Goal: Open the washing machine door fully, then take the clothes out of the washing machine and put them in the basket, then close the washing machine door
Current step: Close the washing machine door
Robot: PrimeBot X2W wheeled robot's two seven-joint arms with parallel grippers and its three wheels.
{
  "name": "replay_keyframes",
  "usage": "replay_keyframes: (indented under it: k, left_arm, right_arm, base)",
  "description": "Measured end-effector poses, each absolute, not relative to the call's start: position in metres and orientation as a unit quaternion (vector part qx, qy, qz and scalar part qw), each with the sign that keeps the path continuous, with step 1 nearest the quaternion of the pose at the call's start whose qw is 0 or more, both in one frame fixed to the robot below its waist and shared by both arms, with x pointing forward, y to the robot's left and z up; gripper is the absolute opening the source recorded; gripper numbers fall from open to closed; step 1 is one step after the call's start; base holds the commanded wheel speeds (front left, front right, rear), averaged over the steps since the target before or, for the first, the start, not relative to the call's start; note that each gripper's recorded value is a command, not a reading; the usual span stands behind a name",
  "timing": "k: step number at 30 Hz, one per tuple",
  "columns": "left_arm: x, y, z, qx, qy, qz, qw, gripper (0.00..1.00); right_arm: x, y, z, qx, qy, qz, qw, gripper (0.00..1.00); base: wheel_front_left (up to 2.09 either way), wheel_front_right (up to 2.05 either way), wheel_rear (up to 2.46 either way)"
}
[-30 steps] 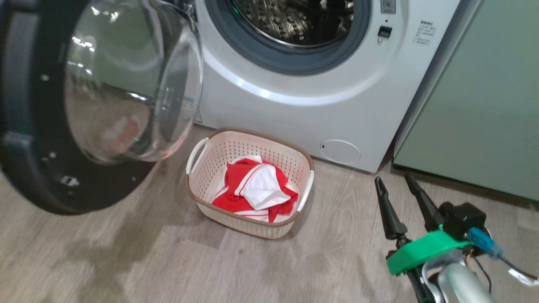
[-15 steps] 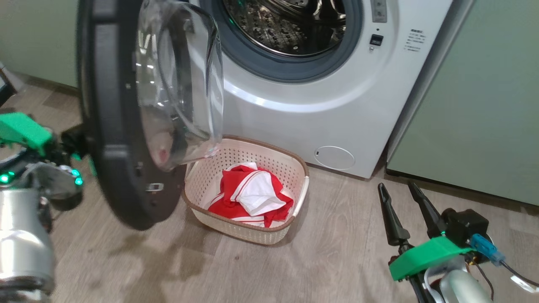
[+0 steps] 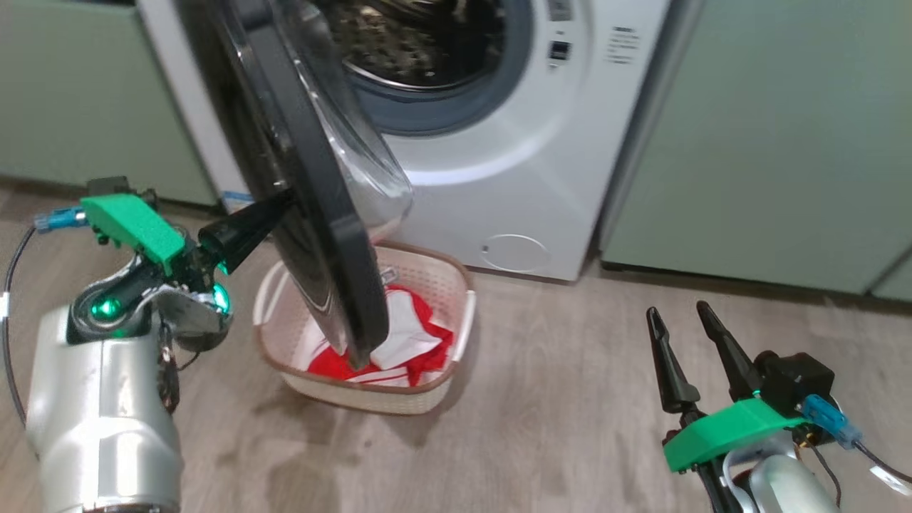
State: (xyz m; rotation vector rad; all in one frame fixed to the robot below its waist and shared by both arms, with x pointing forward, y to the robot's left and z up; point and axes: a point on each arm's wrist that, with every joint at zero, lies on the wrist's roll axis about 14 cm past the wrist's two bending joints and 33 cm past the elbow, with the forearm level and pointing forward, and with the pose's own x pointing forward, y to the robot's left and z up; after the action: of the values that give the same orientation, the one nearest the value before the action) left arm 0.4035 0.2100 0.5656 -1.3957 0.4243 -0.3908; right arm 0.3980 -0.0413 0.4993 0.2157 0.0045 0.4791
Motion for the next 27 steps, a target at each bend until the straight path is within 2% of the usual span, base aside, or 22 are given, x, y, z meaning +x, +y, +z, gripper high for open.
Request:
replay_keyframes:
  k: [18, 27]
  left_arm:
    - [0.473, 0.096, 0.551, -0.615, 0.254, -0.234, 0.709, 0.0]
    - [0.517, 0.061, 0.562, -0.62, 0.244, -0.242, 0.706, 0.0]
  right_arm:
    - [0.377, -0.158, 0.495, 0.1, -0.009, 0.076, 0.992, 1.0]
    - [0.364, -0.197, 0.497, 0.096, -0.016, 0.017, 0.995, 1.0]
  base:
    - [0.0, 0.0, 0.0]
    - [0.0, 0.0, 0.0]
